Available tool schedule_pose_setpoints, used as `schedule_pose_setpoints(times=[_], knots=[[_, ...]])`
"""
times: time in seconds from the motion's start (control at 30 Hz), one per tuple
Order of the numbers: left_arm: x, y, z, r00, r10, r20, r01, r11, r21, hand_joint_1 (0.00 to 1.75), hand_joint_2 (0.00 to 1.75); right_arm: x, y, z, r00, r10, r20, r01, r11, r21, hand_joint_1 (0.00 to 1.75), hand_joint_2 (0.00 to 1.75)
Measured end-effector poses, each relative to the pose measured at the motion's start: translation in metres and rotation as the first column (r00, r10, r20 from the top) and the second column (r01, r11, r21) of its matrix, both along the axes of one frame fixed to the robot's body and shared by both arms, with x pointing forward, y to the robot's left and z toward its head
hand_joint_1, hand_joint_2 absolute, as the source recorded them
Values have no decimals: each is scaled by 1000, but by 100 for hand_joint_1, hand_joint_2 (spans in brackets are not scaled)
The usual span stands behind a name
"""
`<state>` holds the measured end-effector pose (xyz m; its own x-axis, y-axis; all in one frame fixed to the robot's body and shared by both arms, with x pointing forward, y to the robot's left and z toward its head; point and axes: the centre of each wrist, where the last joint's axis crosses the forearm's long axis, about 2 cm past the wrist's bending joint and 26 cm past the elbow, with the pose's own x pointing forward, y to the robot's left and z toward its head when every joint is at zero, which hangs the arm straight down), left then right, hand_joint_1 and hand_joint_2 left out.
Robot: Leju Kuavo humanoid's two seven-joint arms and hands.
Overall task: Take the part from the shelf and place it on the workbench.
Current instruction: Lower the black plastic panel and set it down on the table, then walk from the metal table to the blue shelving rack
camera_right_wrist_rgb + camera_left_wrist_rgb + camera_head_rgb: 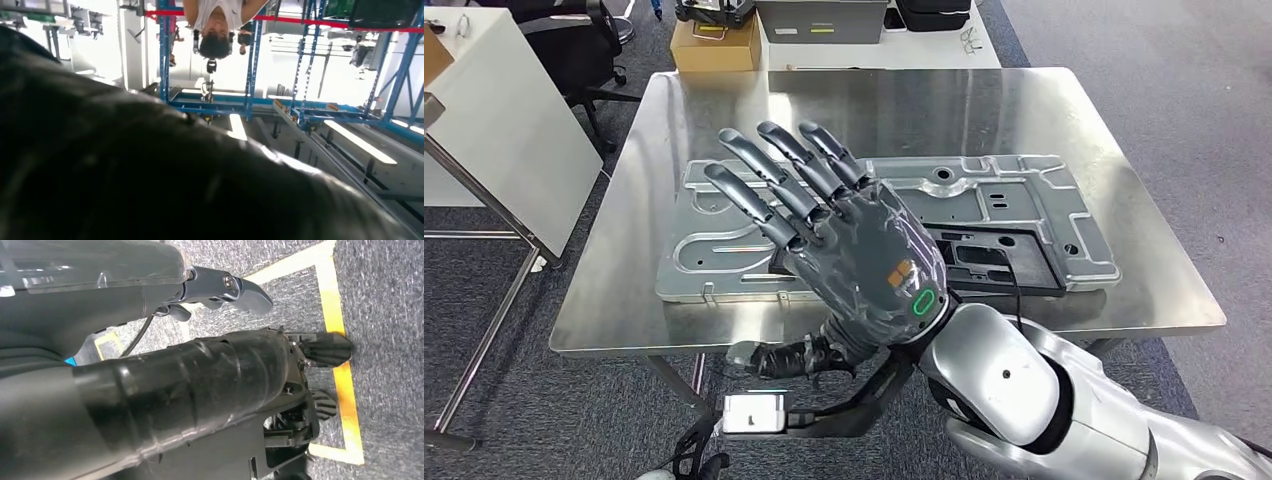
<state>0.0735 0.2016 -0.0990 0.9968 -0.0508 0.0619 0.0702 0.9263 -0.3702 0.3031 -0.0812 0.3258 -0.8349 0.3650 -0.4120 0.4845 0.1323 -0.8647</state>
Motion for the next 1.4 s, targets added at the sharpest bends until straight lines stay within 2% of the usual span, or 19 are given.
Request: schedule_pose_setpoints(times=[0.4,0.7,0.83,1.0,1.4], knots=[[-1,0,0,1000,-3,13,3,1000,15,0,0,-8,-26,-48,995,-20,-100,22,1000,21,0,0],[-1,0,0,1000,6,19,-7,1000,28,0,0,-18,-72,-106,957,-129,-260,136,991,12,0,0],[0,0,0,1000,7,19,-7,1000,28,0,0,-22,-92,-123,934,-181,-307,186,982,-13,0,0],[0,0,0,1000,10,18,-10,1000,28,0,0,-26,-108,-136,909,-227,-349,228,973,-38,0,0],[1,0,0,1000,16,18,-17,999,29,0,0,-27,-120,-142,886,-264,-380,269,962,-43,0,0]])
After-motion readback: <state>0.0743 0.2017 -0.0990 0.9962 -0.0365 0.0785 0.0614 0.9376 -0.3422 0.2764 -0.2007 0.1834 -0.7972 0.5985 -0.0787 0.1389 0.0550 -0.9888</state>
